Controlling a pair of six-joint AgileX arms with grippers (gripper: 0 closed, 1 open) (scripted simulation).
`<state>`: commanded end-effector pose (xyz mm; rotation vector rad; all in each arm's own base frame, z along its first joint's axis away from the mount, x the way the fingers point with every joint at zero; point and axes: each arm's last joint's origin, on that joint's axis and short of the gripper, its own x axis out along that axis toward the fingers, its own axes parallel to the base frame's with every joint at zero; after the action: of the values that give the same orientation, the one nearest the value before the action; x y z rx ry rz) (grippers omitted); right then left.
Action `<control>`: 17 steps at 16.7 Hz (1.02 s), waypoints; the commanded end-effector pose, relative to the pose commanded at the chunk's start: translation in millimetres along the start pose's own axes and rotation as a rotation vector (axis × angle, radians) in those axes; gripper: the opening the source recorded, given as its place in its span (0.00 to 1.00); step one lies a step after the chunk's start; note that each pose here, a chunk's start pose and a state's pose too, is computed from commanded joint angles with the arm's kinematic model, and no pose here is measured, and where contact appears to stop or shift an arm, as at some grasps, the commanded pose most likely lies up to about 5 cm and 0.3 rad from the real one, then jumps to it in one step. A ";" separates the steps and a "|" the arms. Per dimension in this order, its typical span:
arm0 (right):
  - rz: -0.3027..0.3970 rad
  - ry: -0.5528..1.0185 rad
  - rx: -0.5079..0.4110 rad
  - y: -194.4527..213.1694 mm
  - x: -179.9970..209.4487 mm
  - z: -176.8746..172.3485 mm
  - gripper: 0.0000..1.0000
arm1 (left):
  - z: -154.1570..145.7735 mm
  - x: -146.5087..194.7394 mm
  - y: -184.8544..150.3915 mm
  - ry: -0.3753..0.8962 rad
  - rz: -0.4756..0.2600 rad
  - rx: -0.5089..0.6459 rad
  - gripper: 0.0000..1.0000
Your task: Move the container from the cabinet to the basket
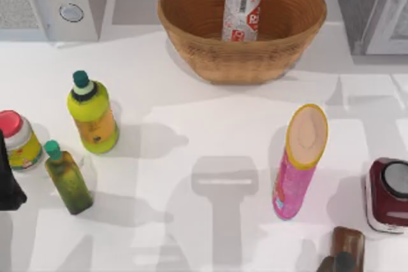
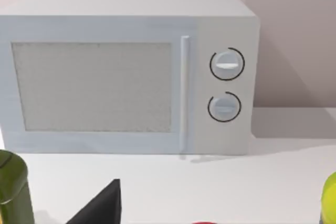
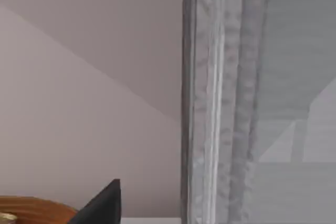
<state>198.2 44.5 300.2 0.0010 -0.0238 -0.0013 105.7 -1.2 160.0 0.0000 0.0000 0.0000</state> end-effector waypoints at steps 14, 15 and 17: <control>0.001 0.024 -0.001 -46.0 -95.7 -137.9 1.00 | 0.0 0.0 0.0 0.000 0.000 0.000 1.00; 0.001 0.024 -0.001 -46.0 -95.7 -137.9 1.00 | 0.0 0.0 0.0 0.000 0.000 0.000 1.00; 0.003 0.024 -0.001 -45.7 -95.6 -137.4 1.00 | 0.0 0.0 0.0 0.000 0.000 0.000 1.00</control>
<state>105.8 -0.9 160.5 0.0000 0.0005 0.0014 105.7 -1.2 160.0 0.0000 0.0000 0.0000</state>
